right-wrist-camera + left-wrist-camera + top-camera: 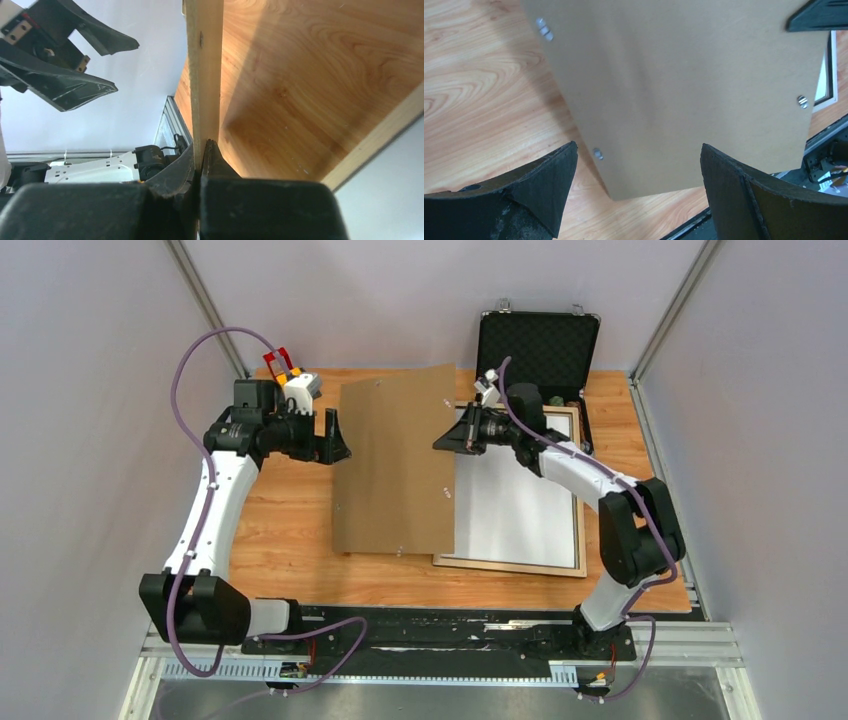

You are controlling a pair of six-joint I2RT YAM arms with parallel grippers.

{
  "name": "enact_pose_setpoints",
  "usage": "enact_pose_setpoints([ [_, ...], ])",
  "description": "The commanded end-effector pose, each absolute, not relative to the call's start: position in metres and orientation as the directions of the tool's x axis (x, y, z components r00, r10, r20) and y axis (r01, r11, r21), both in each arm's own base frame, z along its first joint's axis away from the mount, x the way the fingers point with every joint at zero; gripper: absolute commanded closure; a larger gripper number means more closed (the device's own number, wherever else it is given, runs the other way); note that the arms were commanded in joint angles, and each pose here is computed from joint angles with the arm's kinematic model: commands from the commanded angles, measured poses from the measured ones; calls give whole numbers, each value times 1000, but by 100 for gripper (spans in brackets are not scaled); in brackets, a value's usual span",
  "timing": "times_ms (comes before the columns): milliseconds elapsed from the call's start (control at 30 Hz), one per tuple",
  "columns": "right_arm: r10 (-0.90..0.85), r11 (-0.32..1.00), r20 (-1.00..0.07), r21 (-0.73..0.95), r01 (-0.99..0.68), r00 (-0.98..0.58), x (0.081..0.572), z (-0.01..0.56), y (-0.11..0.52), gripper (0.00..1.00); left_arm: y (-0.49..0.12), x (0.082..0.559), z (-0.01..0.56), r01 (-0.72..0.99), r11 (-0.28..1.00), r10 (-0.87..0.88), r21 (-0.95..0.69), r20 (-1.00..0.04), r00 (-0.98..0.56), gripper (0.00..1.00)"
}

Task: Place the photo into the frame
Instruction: Adjust the photo frame item.

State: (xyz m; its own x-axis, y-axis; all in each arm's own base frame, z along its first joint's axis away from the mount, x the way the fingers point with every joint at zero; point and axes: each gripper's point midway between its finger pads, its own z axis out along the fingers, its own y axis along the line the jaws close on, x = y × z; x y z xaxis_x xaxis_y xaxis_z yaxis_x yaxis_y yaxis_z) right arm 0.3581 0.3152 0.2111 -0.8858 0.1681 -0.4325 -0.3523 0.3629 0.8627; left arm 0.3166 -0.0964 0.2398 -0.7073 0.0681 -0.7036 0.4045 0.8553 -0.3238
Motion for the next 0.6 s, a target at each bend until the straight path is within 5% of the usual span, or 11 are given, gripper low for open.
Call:
enact_pose_setpoints([
  [0, 236, 275, -569, 817, -507, -788, 360, 269, 287, 100, -96, 328, 248, 436, 850, 79, -295, -748, -659, 0],
  [567, 353, 242, -523, 852, -464, -776, 341, 294, 165, 100, -125, 319, 259, 576, 724, 95, -378, -773, -627, 0],
])
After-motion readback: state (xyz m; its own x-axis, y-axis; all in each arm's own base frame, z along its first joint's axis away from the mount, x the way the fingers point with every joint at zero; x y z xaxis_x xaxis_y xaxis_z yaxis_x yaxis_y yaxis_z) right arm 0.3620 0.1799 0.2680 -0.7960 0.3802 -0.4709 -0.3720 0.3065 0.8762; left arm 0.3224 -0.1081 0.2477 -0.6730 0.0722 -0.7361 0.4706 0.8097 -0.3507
